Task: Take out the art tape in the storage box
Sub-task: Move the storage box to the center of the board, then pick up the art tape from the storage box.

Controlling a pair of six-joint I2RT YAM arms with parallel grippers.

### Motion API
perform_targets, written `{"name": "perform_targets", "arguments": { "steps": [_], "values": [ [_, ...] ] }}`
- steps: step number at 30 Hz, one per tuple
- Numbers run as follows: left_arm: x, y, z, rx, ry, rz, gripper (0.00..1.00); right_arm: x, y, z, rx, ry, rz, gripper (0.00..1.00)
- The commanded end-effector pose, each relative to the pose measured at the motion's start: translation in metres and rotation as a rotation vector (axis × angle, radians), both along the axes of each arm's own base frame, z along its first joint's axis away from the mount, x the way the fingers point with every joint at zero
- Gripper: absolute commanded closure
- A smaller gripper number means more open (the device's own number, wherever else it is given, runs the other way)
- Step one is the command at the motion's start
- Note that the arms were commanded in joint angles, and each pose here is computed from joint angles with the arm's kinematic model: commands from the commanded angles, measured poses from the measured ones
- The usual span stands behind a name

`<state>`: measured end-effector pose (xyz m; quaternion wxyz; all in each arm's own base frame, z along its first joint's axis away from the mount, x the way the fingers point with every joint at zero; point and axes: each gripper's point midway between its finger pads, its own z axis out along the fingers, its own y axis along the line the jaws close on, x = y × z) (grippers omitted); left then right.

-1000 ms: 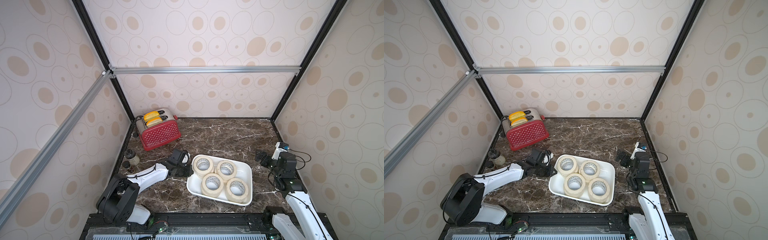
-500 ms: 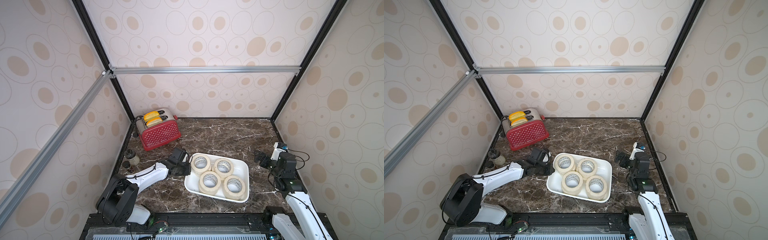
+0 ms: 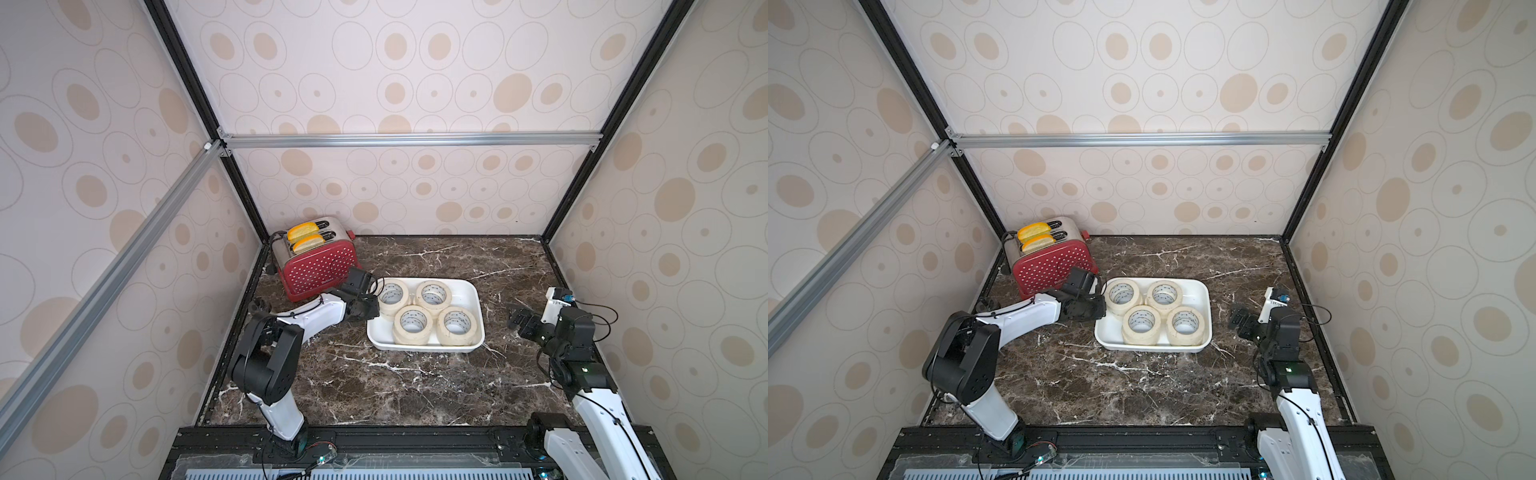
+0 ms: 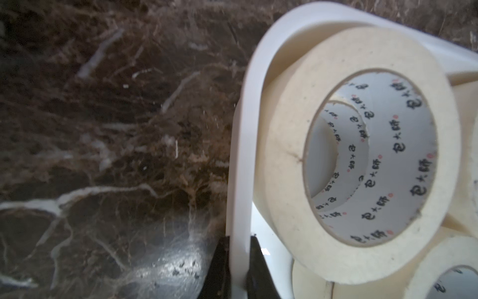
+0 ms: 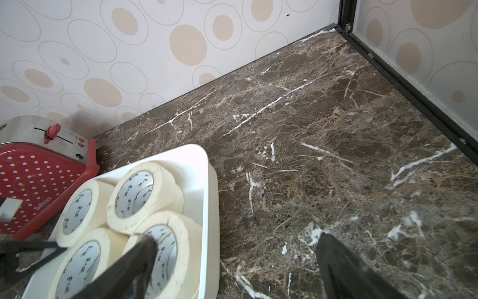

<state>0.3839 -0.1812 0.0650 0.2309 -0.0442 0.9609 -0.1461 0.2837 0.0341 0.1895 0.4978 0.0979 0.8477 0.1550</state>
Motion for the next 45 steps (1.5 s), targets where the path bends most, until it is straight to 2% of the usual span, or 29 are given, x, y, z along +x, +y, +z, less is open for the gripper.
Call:
{"name": "perform_targets", "arguments": {
  "steps": [1, 7, 15, 18, 19, 25, 30, 35, 39, 45],
  "values": [
    [0.066, -0.004, 0.051, -0.013, -0.219, 0.071, 1.00, -0.005, 0.005, -0.007, 0.003, 0.026, 0.032, 0.00],
    [0.098, -0.013, 0.056, 0.005, -0.237, 0.060, 1.00, -0.005, 0.010, -0.010, 0.020, 0.048, 0.052, 0.00],
    [0.108, -0.020, 0.035, -0.004, -0.203, 0.045, 1.00, -0.002, 0.017, -0.014, 0.065, 0.087, 0.078, 0.00],
    [0.107, -0.023, 0.038, -0.013, -0.205, 0.032, 0.75, -0.003, 0.020, -0.015, 0.071, 0.093, 0.088, 0.00],
    [0.106, -0.022, 0.040, -0.010, -0.207, 0.028, 0.71, -0.003, 0.020, -0.015, 0.072, 0.092, 0.091, 0.00],
    [0.094, -0.010, 0.071, 0.019, -0.267, 0.023, 0.55, -0.003, 0.021, -0.013, 0.057, 0.101, 0.104, 0.00],
    [0.069, 0.000, 0.103, 0.011, -0.318, 0.015, 0.38, -0.005, 0.020, -0.010, 0.028, 0.102, 0.118, 0.00],
    [0.038, -0.019, 0.116, -0.126, -0.313, -0.036, 0.30, -0.001, 0.027, -0.003, 0.078, 0.095, 0.138, 0.00],
    [0.017, -0.049, 0.110, -0.131, -0.279, -0.127, 0.26, 0.000, 0.033, 0.001, 0.101, 0.100, 0.164, 0.00],
    [-0.011, -0.087, 0.075, -0.127, -0.188, -0.233, 0.19, -0.002, 0.030, -0.002, 0.076, 0.108, 0.159, 0.00]
  ]
}}
